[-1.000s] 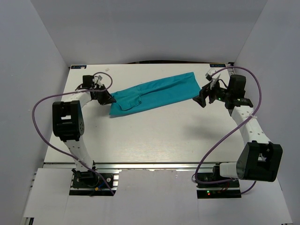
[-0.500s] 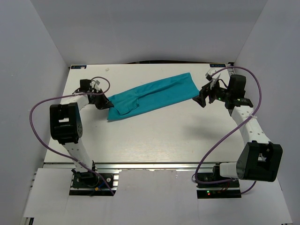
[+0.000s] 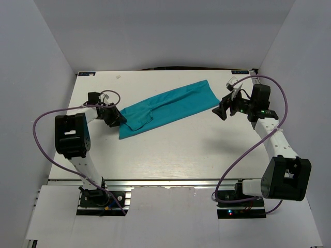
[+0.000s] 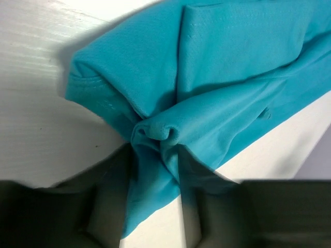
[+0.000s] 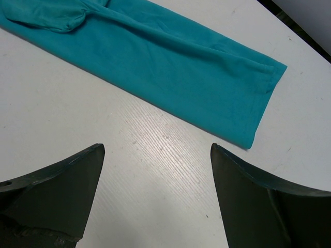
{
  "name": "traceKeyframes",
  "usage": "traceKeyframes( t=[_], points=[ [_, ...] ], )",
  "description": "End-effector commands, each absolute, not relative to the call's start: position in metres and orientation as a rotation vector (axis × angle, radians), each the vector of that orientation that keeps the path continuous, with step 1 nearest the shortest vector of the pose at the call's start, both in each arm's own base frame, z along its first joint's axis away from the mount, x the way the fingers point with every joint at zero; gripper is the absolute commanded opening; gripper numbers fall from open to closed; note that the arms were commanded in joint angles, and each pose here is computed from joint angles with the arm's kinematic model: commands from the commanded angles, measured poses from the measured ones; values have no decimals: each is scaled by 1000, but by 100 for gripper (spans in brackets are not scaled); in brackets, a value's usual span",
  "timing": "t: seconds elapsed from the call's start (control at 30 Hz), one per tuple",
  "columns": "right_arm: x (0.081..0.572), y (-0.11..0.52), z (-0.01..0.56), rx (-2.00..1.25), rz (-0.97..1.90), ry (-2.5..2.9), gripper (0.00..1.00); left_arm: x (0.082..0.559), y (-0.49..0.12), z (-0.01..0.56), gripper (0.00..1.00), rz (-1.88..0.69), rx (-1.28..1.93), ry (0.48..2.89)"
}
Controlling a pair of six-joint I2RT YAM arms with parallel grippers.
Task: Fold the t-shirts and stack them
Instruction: Move the rectangle-folded T-shirt to the center of the board, then pick up the rectangle-folded T-shirt at the center of the board.
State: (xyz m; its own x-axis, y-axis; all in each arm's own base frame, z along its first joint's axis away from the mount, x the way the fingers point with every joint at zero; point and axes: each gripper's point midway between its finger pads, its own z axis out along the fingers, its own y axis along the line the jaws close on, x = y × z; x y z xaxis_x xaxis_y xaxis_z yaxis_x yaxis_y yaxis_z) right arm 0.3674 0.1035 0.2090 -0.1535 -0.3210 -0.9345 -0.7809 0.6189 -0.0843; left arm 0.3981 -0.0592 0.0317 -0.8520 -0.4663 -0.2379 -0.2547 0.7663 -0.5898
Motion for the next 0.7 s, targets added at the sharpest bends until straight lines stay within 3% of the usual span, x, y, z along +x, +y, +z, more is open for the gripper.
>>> traceKeyframes(
  t=[0.0, 0.07, 0.1, 0.23, 0.5, 0.67],
  points=[
    [370, 104, 223, -906, 509, 1682, 89, 398, -61, 35, 53, -820, -587, 2568],
    [371, 104, 222, -907, 507, 1683, 89, 398, -62, 39, 62, -837, -600, 2554],
    [371, 104, 221, -906, 507, 1686, 90, 396, -64, 42, 73, -845, -617, 2544],
    [372, 104, 220, -902, 515, 1685, 89, 395, -62, 49, 97, -832, -654, 2518],
    [377, 105, 221, -900, 519, 1679, 89, 393, -59, 29, 98, -777, -719, 2555],
    [377, 105, 222, -903, 520, 1678, 89, 405, -52, 25, 87, -706, -771, 2524]
  ],
)
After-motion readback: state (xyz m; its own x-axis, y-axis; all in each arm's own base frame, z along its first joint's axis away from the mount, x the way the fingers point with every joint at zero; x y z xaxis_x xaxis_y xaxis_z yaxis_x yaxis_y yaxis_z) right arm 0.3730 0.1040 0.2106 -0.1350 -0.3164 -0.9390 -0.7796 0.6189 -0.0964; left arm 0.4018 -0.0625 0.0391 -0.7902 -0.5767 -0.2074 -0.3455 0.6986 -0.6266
